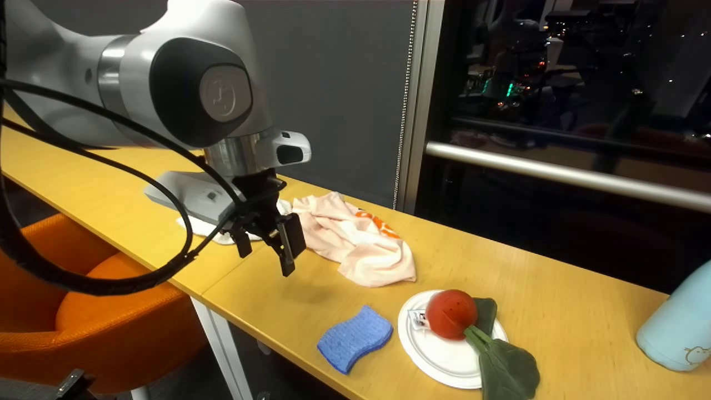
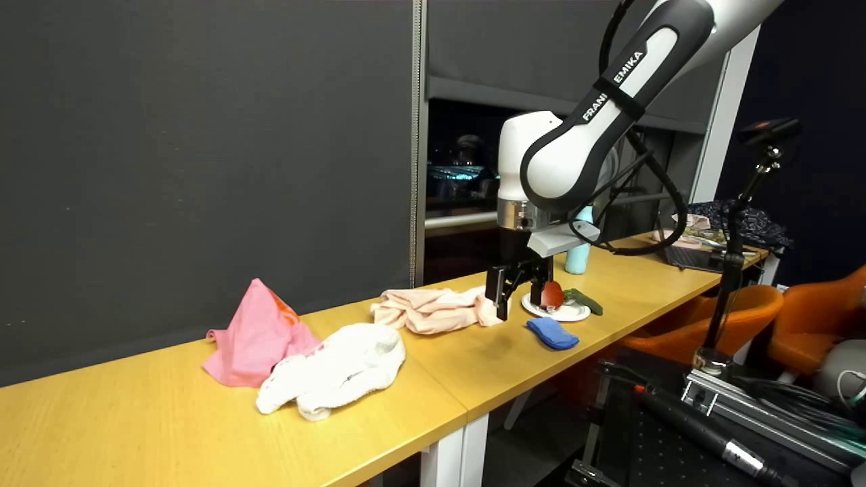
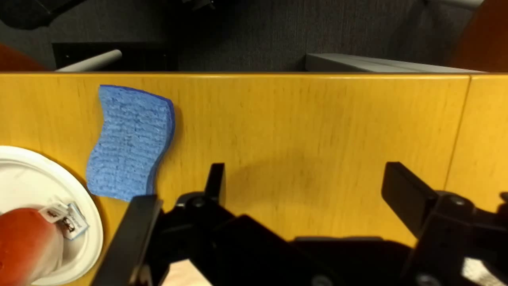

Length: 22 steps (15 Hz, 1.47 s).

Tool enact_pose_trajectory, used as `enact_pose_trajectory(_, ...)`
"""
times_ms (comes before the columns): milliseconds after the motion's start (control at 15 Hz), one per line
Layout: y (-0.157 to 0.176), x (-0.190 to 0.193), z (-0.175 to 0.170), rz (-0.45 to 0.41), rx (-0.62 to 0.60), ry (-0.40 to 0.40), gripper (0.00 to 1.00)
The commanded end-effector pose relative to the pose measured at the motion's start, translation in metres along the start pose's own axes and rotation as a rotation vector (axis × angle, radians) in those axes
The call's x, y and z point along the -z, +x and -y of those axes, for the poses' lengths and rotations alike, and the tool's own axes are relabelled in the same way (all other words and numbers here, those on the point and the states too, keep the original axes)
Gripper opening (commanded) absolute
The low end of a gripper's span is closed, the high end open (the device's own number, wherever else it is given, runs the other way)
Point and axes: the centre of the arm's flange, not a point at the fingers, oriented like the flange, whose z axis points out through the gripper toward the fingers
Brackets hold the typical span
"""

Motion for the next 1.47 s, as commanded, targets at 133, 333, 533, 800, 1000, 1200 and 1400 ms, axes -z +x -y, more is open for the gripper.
enact_pose_trajectory(133,-0.003,-0.005,0.037,-0.096,0.036,0.03,1.0)
enact_pose_trajectory(333,-0.017,-0.024,0.027,-0.08,0.035,0.025,1.0)
enact_pose_trajectory(533,-0.027,-0.051,0.002,-0.08,0.009,0.011,1.0)
enact_pose_trajectory(800,-0.023,-0.095,-0.03,-0.104,-0.036,0.002,1.0)
enact_pose_trajectory(1000,-0.017,-0.126,-0.051,-0.109,-0.077,0.008,1.0)
enact_pose_trajectory(1200,-0.02,-0.139,-0.066,-0.118,-0.104,0.003,1.0)
enact_pose_trajectory(1400,-0.025,-0.138,-0.08,-0.126,-0.13,-0.002,1.0)
